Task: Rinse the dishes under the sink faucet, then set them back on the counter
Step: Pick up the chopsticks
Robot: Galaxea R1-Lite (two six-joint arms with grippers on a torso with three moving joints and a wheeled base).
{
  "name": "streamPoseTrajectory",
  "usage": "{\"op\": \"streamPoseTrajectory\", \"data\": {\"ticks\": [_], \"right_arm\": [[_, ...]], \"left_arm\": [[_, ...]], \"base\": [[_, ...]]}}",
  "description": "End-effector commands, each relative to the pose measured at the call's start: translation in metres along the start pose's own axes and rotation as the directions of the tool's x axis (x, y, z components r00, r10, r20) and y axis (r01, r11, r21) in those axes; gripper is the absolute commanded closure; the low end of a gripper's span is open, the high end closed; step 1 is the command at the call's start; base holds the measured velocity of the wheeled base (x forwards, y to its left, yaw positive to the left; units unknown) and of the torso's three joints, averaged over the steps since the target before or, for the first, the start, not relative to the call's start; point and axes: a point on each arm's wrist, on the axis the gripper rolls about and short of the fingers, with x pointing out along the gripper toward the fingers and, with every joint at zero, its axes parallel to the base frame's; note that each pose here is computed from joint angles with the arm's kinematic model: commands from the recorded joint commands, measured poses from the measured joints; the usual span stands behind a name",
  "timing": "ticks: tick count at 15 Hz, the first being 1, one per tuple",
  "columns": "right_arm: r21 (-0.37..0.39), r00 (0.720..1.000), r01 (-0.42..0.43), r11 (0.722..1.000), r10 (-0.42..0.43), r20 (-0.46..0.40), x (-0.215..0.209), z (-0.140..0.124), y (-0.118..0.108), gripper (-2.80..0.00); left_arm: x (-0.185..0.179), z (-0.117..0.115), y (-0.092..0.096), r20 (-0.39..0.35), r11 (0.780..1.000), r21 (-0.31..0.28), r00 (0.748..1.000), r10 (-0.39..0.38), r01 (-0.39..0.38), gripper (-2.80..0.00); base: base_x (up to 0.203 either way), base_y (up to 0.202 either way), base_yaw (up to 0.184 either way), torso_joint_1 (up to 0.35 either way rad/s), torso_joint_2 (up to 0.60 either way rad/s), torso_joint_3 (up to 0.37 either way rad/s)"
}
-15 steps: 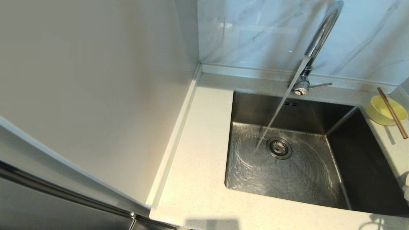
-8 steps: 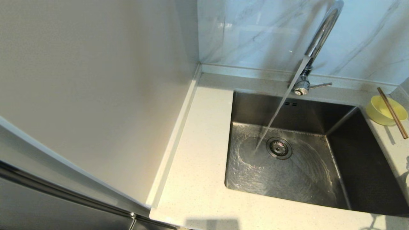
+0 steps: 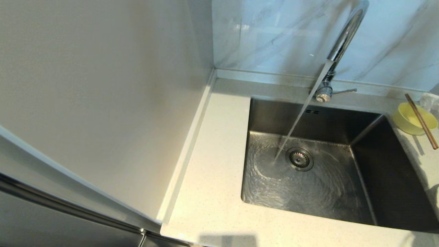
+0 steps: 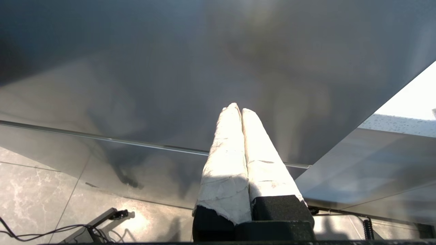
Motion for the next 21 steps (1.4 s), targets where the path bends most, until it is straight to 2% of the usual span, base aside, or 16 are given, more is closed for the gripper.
{"op": "streamPoseTrajectory", "data": {"ticks": [1,3,4,7,9,10,11,12,13,15,17,21], "right_arm": [[-0.015,0.998,-0.053,0.998,0.052,-0.027,0.053,-0.008,0.000,-2.80],[-0.154,1.000,-0.003,0.988,0.003,-0.003,0.080,0.001,-0.015,-2.80],[-0.192,1.000,0.009,0.981,-0.013,-0.016,0.083,0.011,-0.021,-2.80],[-0.206,0.989,-0.011,0.978,-0.020,-0.148,0.088,0.057,-0.038,-2.80],[-0.182,0.956,-0.050,0.982,-0.005,-0.292,0.082,0.079,-0.044,-2.80],[-0.176,0.940,-0.063,0.982,0.000,-0.341,0.081,0.082,-0.046,-2.80],[-0.152,0.893,-0.097,0.984,0.018,-0.449,0.082,0.071,-0.047,-2.80],[-0.114,0.822,-0.124,0.986,0.038,-0.568,0.089,0.048,-0.050,-2.80],[-0.076,0.778,-0.112,0.991,0.040,-0.627,0.090,0.034,-0.054,-2.80],[0.016,0.717,-0.049,0.999,0.046,-0.696,0.090,0.020,-0.059,-2.80],[0.038,0.705,-0.032,0.999,0.049,-0.707,0.098,0.010,-0.063,-2.80],[0.095,0.748,0.038,0.995,0.035,-0.663,0.117,0.002,-0.065,-2.80]], "left_arm": [[0.000,0.000,0.000,0.000,1.000,0.000,1.000,0.000,0.000,0.00],[0.000,0.000,0.000,0.000,1.000,0.000,1.000,0.000,0.000,0.00],[0.000,0.000,0.000,0.000,1.000,0.000,1.000,0.000,0.000,0.00],[0.000,0.000,0.000,0.000,1.000,0.000,1.000,-0.001,0.001,0.00],[0.000,0.000,0.000,0.000,1.000,0.000,1.000,-0.001,0.001,0.00],[0.000,0.000,0.000,0.000,1.000,0.000,1.000,0.000,0.000,0.00],[0.000,0.000,0.000,0.000,1.000,0.000,1.000,0.000,0.000,0.00],[0.000,0.000,0.000,0.000,1.000,0.000,1.000,0.000,0.000,0.00],[0.000,0.000,0.000,0.000,1.000,0.000,1.000,0.000,0.000,0.00],[0.000,0.000,0.000,0.000,1.000,0.000,1.000,0.000,0.000,0.00],[0.000,0.000,0.000,0.000,1.000,0.000,1.000,0.000,0.000,0.00],[0.000,0.000,0.000,0.000,1.000,0.000,1.000,0.000,0.000,0.00]], "base": [[0.000,0.000,0.000,0.000,0.00,0.000],[0.000,0.000,0.000,0.000,0.00,0.000],[0.000,0.000,0.000,0.000,0.00,0.000],[0.000,0.000,0.000,0.000,0.00,0.000],[0.000,0.000,0.000,0.000,0.00,0.000],[0.000,0.000,0.000,0.000,0.00,0.000],[0.000,0.000,0.000,0.000,0.00,0.000],[0.000,0.000,0.000,0.000,0.00,0.000],[0.000,0.000,0.000,0.000,0.00,0.000],[0.000,0.000,0.000,0.000,0.00,0.000],[0.000,0.000,0.000,0.000,0.00,0.000],[0.000,0.000,0.000,0.000,0.00,0.000]]}}
